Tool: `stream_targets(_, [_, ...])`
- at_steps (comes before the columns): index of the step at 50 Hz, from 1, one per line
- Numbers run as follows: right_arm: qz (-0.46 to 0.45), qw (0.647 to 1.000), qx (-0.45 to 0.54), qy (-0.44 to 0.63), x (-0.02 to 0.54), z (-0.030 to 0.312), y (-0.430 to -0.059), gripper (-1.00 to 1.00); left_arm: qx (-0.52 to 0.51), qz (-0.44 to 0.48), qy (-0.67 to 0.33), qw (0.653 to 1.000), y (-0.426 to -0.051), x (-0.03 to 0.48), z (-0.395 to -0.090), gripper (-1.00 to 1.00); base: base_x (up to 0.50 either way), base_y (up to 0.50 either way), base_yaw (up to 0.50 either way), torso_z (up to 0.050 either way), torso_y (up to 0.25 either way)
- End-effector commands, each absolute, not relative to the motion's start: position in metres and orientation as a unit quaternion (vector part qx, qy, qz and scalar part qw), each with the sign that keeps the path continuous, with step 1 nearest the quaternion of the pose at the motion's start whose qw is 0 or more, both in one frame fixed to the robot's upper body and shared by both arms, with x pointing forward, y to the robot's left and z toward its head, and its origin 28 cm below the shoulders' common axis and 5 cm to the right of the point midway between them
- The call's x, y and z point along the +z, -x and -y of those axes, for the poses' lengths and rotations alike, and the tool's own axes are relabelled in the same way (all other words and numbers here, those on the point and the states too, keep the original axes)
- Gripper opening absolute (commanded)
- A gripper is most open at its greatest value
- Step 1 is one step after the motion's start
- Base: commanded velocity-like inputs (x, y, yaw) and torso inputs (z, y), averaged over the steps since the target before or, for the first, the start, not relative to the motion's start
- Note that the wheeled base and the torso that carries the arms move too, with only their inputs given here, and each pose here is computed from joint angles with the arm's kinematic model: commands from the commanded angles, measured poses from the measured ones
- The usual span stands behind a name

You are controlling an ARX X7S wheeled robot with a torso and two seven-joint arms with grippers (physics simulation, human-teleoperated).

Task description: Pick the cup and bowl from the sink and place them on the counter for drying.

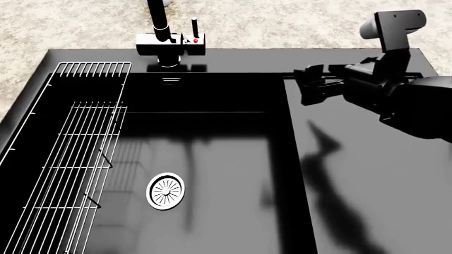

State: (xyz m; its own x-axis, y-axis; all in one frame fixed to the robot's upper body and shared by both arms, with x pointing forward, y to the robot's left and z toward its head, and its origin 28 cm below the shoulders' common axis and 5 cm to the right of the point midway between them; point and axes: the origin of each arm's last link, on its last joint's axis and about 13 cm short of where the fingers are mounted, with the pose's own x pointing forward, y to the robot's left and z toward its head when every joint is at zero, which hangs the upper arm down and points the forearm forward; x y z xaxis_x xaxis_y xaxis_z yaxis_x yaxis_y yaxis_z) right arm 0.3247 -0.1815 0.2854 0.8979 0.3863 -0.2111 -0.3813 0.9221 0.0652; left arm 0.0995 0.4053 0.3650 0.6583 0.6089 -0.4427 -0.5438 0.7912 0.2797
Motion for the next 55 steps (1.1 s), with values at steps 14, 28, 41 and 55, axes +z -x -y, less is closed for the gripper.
stream_targets(14, [-0.113, 0.973, 0.200, -0.013, 0.290, 0.179, -0.323, 1.00, 0.184, -0.169, -0.062, 0.966, -0.101, 0.370, -0.385, 1.00, 0.00, 0.00, 0.00, 0.000, 0.000])
stream_targets(28, [-0.099, 0.974, 0.201, -0.021, 0.293, 0.181, -0.317, 1.00, 0.076, -0.130, -0.052, 0.987, -0.147, 0.362, -0.362, 1.00, 0.00, 0.00, 0.00, 0.000, 0.000])
stream_targets(41, [-0.100, 0.974, 0.202, -0.028, 0.297, 0.180, -0.315, 1.00, 0.020, -0.101, -0.034, 0.994, -0.179, 0.352, -0.337, 1.00, 0.00, 0.00, 0.00, 0.000, 0.000])
stream_targets(55, [-0.096, 0.979, 0.181, -0.008, 0.303, 0.177, -0.309, 1.00, -0.034, -0.096, -0.040, 0.994, -0.215, 0.359, -0.319, 1.00, 0.00, 0.00, 0.00, 0.000, 0.000])
